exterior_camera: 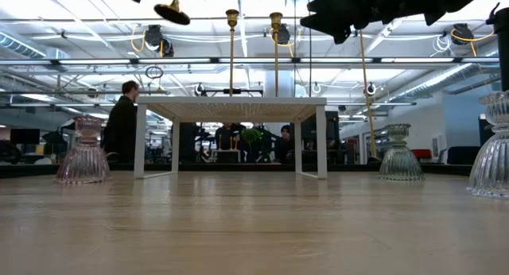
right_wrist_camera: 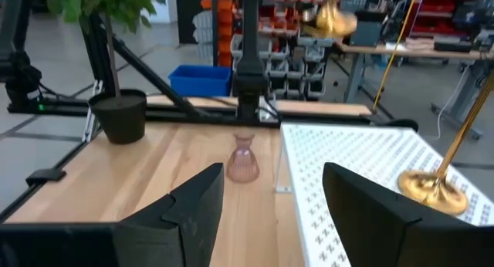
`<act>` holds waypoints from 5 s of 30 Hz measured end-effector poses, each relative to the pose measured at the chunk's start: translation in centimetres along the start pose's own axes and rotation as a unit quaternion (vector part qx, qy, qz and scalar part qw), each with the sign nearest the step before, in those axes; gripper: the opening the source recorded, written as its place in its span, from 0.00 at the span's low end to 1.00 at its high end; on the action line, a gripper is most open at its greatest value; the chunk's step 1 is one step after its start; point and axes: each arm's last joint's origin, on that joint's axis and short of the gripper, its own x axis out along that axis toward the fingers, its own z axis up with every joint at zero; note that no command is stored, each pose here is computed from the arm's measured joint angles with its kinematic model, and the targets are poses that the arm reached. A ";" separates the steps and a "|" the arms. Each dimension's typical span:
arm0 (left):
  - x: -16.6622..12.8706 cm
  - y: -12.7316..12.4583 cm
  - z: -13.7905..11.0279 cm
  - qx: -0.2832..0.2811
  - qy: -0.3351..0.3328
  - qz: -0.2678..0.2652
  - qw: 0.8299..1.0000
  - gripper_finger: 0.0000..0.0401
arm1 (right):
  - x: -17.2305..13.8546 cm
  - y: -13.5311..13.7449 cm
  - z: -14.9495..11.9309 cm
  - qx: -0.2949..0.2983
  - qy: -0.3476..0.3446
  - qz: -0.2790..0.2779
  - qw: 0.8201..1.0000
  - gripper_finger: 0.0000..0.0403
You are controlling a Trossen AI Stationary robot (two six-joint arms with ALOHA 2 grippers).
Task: Pick & Place candle stick holders
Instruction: Put the small gold candle holder on the shelf aligned with the other gold candle holders, then put the pink glass candle holder on the shelf
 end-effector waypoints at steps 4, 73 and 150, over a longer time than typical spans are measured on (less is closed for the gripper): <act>-0.4 0.6 -2.8 -0.015 -0.039 0.033 0.999 0.04 | 0.0 0.0 0.4 -0.009 -0.020 -0.001 1.000 0.54; 5.8 4.8 -15.4 -0.076 0.056 0.101 0.990 0.48 | 0.0 0.0 0.4 -0.023 -0.020 -0.001 1.000 0.53; -8.8 -6.4 -18.2 -0.066 0.317 -0.121 0.938 0.65 | 0.0 0.0 0.0 -0.019 0.001 0.003 1.000 0.53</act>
